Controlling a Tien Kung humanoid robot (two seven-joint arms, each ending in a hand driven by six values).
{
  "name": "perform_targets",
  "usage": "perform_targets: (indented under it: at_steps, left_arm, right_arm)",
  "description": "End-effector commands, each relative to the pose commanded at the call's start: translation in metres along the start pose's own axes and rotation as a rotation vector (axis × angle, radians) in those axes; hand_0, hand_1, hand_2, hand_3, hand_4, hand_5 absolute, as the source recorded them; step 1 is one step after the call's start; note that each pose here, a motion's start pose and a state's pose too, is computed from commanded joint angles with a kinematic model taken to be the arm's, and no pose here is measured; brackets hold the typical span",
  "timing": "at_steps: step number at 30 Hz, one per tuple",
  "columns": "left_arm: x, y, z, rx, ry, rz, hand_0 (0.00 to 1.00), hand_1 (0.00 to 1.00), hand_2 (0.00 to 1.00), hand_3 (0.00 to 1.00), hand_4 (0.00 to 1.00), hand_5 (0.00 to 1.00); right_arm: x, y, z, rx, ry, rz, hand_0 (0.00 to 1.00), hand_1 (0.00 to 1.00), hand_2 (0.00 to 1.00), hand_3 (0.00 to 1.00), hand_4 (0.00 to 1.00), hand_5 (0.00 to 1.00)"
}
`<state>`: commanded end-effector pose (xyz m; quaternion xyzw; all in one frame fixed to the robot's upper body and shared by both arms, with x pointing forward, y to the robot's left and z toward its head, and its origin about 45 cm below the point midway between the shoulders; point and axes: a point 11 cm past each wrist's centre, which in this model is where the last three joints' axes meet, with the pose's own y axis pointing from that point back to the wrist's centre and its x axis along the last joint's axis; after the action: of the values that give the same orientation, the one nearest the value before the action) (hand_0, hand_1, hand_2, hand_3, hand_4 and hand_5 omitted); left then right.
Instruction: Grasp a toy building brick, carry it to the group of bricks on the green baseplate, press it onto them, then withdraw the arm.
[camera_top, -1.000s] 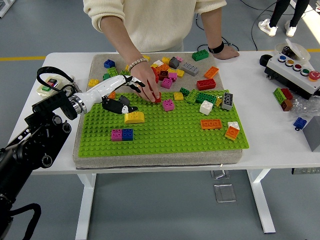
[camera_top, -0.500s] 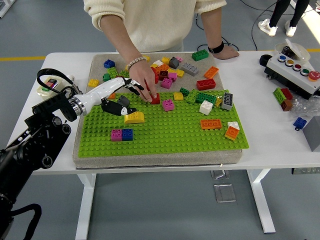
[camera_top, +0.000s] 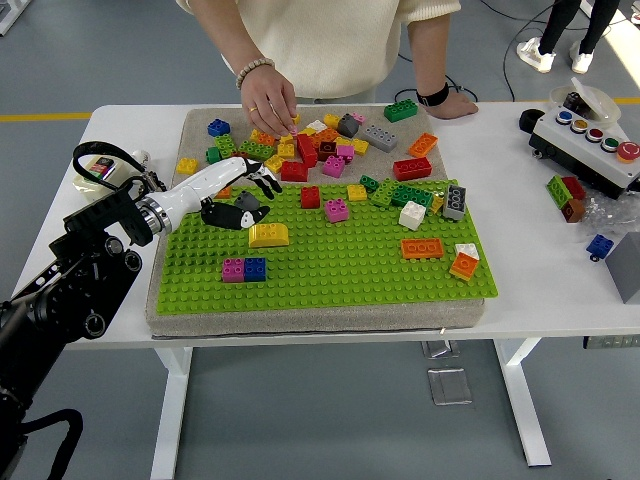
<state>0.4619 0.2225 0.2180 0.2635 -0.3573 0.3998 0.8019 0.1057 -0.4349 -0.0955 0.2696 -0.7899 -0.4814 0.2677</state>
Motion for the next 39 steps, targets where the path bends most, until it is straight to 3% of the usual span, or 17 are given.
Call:
perform_targets:
  at_steps: [1,2,7,8,16,25,37,39]
  left_arm:
    - [0.0,0.0,0.0,0.001,0.001,-0.001,0.782,0.67,0.571,0.568,0.557,0.002]
    - [-0.001,0.0,-0.001,0.002,0.001,-0.004,0.812,0.722,0.618,0.655,0.662,0.002]
    - [-0.004,0.0,-0.003,0.011,-0.009,-0.028,0.812,0.722,0.618,0.655,0.662,0.002]
    - [-0.004,0.0,-0.003,0.012,-0.011,-0.033,0.849,0.762,0.707,0.784,0.85,0.028]
    - [-0.014,-0.001,-0.008,0.037,-0.043,-0.082,0.873,0.775,0.741,0.795,0.891,0.042]
    - [-0.021,-0.004,-0.012,0.05,-0.061,-0.092,0.875,0.778,0.744,0.795,0.892,0.046]
    - [-0.025,-0.013,-0.013,0.056,-0.098,-0.105,0.86,0.768,0.732,0.786,0.9,0.038]
    - [-0.025,-0.014,-0.014,0.059,-0.113,-0.115,0.858,0.76,0.69,0.77,0.89,0.047]
  right_arm:
    - [0.0,0.0,0.0,0.0,0.001,0.0,0.73,0.662,0.708,0.585,0.919,0.501]
    - [0.0,0.0,0.0,0.0,0.001,0.0,0.73,0.662,0.708,0.586,0.919,0.502]
    - [0.0,0.0,0.001,0.001,-0.001,0.001,0.73,0.662,0.708,0.586,0.919,0.502]
    - [0.0,0.0,0.001,0.001,-0.001,0.001,0.73,0.662,0.708,0.586,0.92,0.502]
    - [0.0,0.0,0.001,0.003,-0.008,-0.001,0.729,0.662,0.708,0.585,0.92,0.504]
    - [-0.001,0.0,-0.001,0.008,-0.015,-0.004,0.729,0.662,0.708,0.585,0.92,0.504]
    - [-0.002,0.0,-0.003,0.014,-0.015,-0.006,0.728,0.661,0.708,0.586,0.921,0.505]
    - [-0.002,0.0,-0.003,0.015,-0.015,-0.006,0.728,0.661,0.708,0.586,0.921,0.504]
